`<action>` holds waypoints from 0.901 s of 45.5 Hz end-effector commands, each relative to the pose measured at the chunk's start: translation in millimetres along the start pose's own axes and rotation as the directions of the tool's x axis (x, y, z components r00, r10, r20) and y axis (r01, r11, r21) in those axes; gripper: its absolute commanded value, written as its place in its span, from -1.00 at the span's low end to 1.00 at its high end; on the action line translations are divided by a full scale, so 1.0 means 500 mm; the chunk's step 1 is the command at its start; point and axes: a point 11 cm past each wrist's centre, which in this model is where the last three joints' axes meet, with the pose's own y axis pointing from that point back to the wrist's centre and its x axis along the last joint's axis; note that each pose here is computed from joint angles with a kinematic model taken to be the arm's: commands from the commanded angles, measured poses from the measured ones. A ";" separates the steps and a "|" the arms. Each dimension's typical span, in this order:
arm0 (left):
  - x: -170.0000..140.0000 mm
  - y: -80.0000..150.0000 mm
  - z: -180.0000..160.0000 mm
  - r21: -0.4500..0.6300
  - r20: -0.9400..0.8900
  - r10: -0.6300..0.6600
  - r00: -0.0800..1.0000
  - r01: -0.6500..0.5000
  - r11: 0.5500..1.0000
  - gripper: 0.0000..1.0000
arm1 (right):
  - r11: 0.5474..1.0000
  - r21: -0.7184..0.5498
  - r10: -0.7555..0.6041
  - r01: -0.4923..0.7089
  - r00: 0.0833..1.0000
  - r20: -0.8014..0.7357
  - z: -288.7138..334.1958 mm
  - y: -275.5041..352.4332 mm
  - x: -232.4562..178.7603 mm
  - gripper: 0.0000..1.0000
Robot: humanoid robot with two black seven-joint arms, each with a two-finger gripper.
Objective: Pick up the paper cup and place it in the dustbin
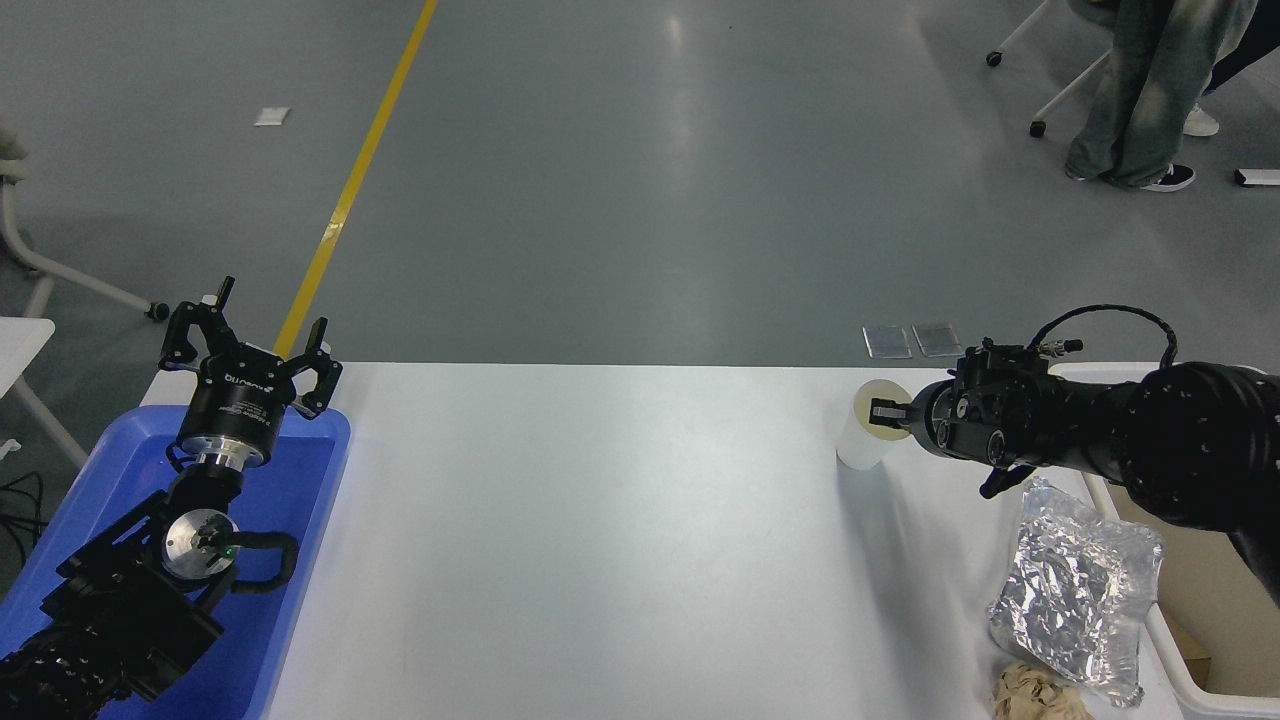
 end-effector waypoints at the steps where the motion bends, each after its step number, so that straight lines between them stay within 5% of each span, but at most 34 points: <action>1: 0.000 0.000 0.000 0.000 0.000 0.000 1.000 0.000 1.000 0.96 | 1.000 0.002 -0.008 0.008 0.999 0.040 0.001 0.003 0.004 -1.00; 30: 0.000 0.000 0.000 0.002 0.000 0.000 1.000 0.000 1.000 0.96 | 0.951 0.087 -0.300 0.296 0.953 0.040 0.014 0.290 0.173 -1.00; 41: 0.000 0.000 0.000 0.002 0.000 0.000 1.000 0.000 1.000 0.96 | 0.952 0.101 -0.283 0.288 0.957 -0.064 -0.012 0.436 0.238 -1.00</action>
